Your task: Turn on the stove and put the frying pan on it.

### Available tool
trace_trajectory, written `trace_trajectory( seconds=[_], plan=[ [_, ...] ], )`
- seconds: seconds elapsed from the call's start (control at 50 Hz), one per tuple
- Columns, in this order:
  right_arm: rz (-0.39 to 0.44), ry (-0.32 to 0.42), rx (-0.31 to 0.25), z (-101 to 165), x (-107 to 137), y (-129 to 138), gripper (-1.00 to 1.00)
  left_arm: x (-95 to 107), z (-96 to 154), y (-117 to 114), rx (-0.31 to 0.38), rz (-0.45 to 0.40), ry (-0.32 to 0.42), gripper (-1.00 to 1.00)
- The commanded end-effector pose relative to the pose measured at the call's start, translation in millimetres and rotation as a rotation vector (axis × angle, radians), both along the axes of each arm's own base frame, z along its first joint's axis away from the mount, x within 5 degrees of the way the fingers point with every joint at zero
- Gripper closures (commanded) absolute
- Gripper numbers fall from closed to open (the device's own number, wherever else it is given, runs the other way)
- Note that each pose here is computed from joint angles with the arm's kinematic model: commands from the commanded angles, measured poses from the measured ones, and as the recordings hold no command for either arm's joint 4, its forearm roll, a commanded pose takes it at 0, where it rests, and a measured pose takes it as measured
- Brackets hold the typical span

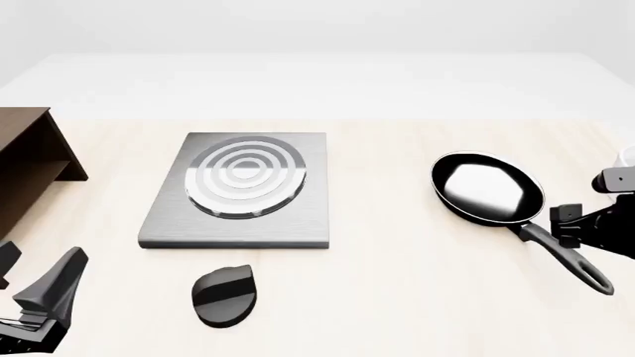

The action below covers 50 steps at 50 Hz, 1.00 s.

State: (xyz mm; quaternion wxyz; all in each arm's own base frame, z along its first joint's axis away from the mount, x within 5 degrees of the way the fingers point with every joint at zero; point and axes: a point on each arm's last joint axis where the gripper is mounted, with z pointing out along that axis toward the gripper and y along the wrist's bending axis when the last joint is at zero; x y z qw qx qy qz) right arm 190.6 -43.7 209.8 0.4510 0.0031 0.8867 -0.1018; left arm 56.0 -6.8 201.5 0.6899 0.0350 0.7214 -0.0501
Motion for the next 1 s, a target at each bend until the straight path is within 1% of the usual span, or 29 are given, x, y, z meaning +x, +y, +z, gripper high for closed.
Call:
trace_trajectory(
  seconds=[0.02, 1.0],
  plan=[
    [-0.009, 0.021, 0.008, -10.4, -0.1, -1.3, -1.0, 0.1, -0.1, 0.4, -0.017, 0.008, 0.002, -1.0],
    [-0.007, 0.074, 0.008, -44.0, 11.7, -5.6, -1.0, 0.1, 0.1, 0.4, -0.015, 0.007, 0.0, -1.0]
  ],
)
